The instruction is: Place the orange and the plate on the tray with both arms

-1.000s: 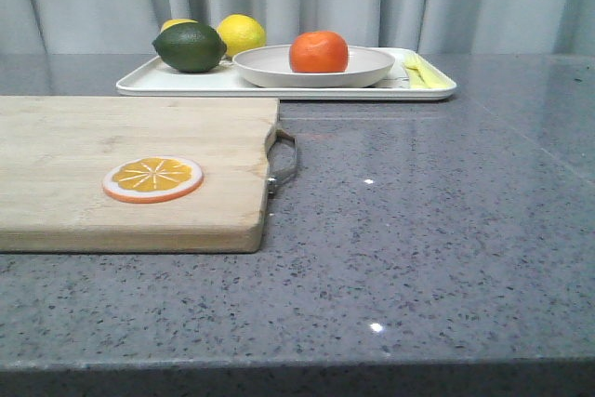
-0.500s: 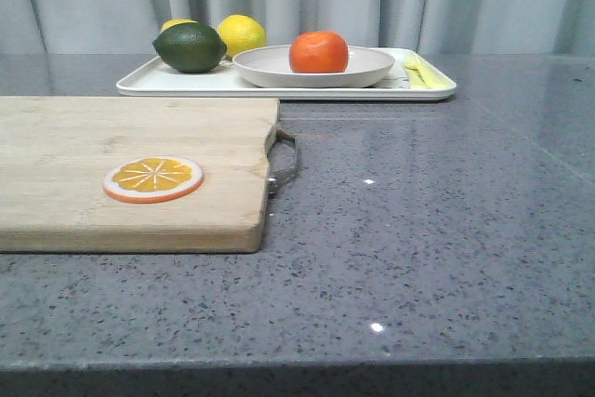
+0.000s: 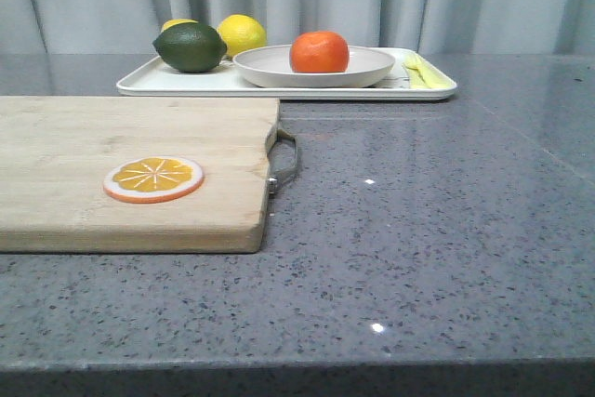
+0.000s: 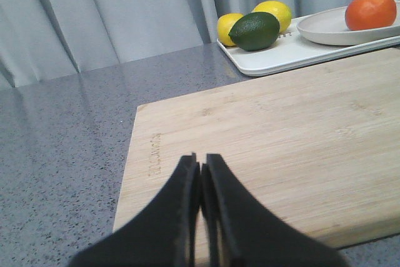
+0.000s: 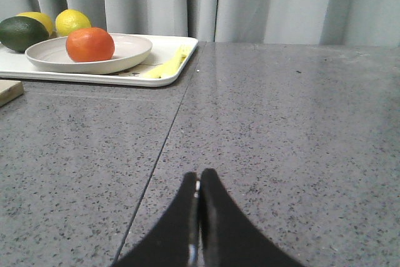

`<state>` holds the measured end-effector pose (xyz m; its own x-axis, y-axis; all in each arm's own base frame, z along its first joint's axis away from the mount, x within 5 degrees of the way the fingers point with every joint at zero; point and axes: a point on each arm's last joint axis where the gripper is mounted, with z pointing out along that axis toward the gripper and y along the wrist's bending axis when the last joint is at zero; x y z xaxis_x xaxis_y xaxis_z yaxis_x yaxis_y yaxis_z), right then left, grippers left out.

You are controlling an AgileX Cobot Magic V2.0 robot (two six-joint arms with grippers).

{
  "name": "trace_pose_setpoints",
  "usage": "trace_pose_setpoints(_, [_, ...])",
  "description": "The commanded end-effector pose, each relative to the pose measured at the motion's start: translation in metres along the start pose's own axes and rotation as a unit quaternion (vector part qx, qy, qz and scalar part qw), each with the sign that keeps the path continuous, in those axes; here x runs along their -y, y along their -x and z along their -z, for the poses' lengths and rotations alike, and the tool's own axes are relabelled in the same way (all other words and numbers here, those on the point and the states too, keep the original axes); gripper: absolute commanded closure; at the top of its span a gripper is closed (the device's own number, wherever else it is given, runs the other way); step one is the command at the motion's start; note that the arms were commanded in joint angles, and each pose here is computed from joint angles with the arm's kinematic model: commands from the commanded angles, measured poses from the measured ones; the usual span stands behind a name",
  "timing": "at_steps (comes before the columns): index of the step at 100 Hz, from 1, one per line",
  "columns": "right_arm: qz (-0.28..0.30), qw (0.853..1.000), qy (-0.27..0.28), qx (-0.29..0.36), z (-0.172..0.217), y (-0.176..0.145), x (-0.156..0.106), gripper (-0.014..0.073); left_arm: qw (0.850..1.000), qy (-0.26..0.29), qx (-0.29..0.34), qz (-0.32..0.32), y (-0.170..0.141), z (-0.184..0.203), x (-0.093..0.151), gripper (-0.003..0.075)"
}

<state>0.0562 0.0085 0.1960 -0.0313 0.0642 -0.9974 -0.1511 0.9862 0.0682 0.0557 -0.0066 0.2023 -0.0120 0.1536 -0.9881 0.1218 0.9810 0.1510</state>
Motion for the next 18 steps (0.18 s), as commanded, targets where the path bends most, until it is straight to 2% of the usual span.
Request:
trace_pose_setpoints(1, [0.006,0.998,0.003,0.055,0.0023,0.0103,-0.0009,0.0662,0.999,0.007,0.051,0.006,0.0065,0.0028,-0.0009,0.0739])
trace_pose_setpoints(18, [0.006,0.998,0.003,0.055,0.0023,0.0103,-0.0009,0.0662,0.999,0.007,0.051,0.006,0.0065,0.0028,-0.0009,0.0739])
